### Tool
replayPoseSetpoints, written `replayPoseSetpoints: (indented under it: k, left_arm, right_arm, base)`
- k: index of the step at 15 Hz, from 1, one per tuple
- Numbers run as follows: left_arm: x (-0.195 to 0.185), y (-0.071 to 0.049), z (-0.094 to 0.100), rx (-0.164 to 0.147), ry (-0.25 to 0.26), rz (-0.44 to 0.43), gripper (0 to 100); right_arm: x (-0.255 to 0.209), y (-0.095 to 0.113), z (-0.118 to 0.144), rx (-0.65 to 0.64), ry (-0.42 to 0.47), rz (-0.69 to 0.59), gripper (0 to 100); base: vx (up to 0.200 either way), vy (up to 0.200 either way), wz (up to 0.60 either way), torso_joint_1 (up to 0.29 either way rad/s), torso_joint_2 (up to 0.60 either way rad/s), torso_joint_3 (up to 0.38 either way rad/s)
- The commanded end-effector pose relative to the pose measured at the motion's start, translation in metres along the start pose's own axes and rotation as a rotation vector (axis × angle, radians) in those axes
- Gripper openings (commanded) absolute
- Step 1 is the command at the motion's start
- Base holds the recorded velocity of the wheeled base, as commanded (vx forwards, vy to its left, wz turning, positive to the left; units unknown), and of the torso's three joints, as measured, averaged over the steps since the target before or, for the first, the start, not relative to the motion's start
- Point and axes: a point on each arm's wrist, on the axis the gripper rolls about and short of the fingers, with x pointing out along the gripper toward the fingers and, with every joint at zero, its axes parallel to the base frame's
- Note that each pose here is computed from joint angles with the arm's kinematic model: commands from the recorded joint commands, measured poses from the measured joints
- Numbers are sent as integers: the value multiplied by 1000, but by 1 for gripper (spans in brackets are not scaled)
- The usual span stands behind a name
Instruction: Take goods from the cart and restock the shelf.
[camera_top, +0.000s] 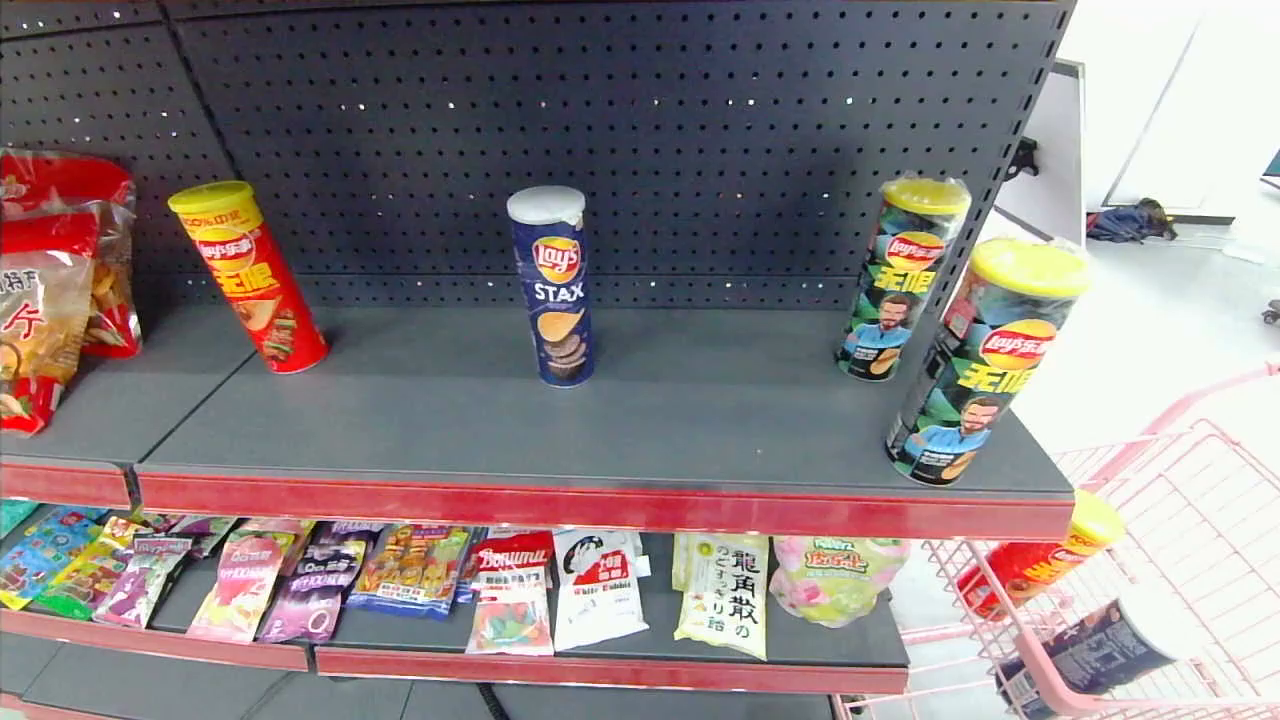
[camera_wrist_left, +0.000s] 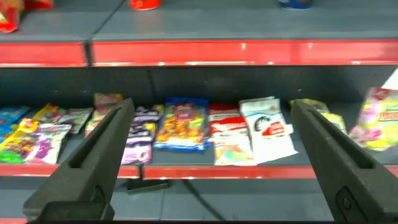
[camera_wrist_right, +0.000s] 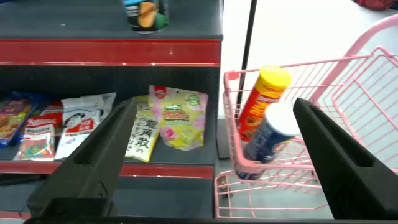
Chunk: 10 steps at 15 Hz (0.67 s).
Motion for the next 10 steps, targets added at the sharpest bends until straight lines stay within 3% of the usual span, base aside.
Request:
replayPoseSetpoints:
  k: [1,2,4,10]
  left_arm:
    - [0,0,0,0,0,1,100]
    - [0,0,0,0,0,1,100]
    - [0,0,0,-3,2,1,100]
    - [0,0,0,-3,2,-1,100]
  right_arm:
    - [0,0,0,0,1,1,100]
    - [0,0,0,0,1,-1,100]
    - [0,0,0,2,1,-1,100]
    - [0,0,0,2,1,-1,100]
  base:
    - [0,-200,0,2,2,7]
    - [0,-200,0,2,2,-2]
    - [0,0,0,0,0,0]
    - [0,0,-600,4,2,3]
